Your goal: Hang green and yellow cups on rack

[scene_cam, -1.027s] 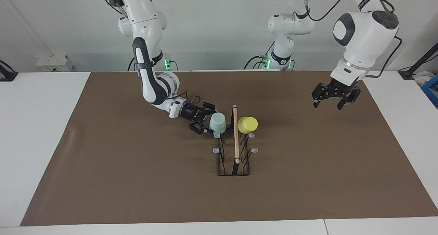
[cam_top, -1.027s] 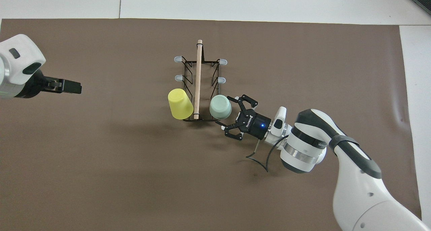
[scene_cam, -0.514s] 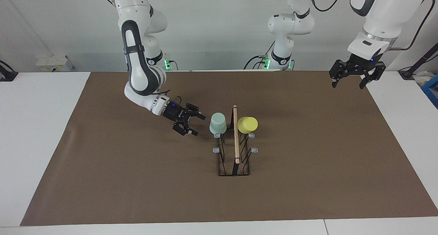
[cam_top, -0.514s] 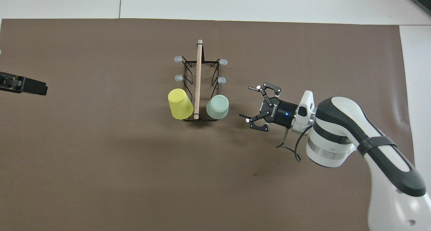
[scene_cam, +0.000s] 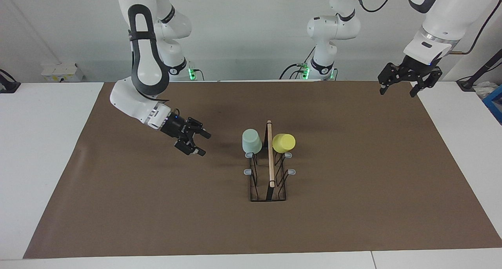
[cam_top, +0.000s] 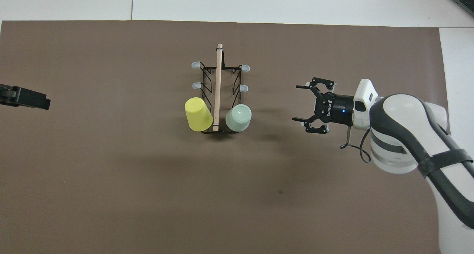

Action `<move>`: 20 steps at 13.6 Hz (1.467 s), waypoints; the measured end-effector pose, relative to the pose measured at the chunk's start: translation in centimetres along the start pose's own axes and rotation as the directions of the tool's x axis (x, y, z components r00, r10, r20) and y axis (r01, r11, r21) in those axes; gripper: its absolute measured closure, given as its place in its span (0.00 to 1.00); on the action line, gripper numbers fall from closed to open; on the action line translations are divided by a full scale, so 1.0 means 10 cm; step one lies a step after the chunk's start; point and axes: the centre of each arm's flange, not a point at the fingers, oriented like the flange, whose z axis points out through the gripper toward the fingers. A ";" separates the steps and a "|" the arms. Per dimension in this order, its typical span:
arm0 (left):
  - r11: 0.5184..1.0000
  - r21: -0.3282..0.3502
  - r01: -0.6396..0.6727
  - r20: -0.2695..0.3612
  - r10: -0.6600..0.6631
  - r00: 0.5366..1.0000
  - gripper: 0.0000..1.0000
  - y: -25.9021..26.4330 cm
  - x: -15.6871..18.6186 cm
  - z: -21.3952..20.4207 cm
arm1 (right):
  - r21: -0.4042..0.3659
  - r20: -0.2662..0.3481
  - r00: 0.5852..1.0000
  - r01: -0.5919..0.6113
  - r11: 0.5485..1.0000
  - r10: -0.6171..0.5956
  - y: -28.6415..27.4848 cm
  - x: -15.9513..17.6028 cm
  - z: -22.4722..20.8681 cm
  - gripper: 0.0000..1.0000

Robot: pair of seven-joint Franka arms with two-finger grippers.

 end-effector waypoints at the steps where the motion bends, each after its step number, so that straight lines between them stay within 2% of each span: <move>1: 1.000 0.000 0.000 0.004 0.000 1.000 0.00 0.00 0.00 0.00 | 0.035 0.027 1.000 0.010 0.999 -0.011 0.10 0.01 -0.13 0.00; 5: 1.000 -0.002 0.000 0.017 0.000 1.000 0.00 0.00 -0.02 0.01 | 0.125 0.164 0.986 -0.047 0.991 0.026 0.44 0.13 -0.67 0.00; 7: 1.000 0.012 0.002 0.023 -0.002 1.000 0.00 -0.01 -0.02 0.02 | 0.151 0.250 0.963 -0.138 0.979 0.098 0.51 0.45 -0.89 0.00; 9: 1.000 0.022 0.019 0.029 -0.020 0.999 0.00 0.00 -0.03 0.02 | 0.154 0.348 0.919 -0.250 0.956 0.185 0.52 0.84 -1.19 0.00; 11: 0.999 0.022 0.026 0.040 -0.027 0.999 0.00 0.02 -0.04 0.03 | 0.093 0.426 0.853 -0.374 0.923 0.303 0.51 1.12 -1.51 0.00; 12: 0.999 0.022 0.027 0.043 -0.027 0.999 0.00 0.02 -0.04 0.03 | 0.056 0.445 0.821 -0.425 0.904 0.358 0.51 1.12 -1.63 0.00; 14: 0.999 0.022 0.027 0.044 -0.027 0.999 0.00 0.02 -0.05 0.03 | 0.017 0.487 0.763 -0.495 0.868 0.426 0.49 0.97 -1.77 0.00; 16: 0.999 0.022 0.026 0.045 -0.027 0.999 0.00 0.03 -0.05 0.03 | -0.008 0.566 0.691 -0.541 0.841 0.450 0.44 0.85 -1.80 0.00; 18: 0.999 0.022 0.026 0.045 -0.027 0.999 0.00 0.03 -0.05 0.03 | -0.085 0.619 0.588 -0.610 0.788 0.521 0.43 0.90 -1.83 0.00; 20: 0.999 0.022 0.026 0.044 -0.027 0.999 0.00 0.03 -0.05 0.03 | -0.168 0.623 0.472 -0.699 0.696 0.624 0.43 1.04 -1.86 0.00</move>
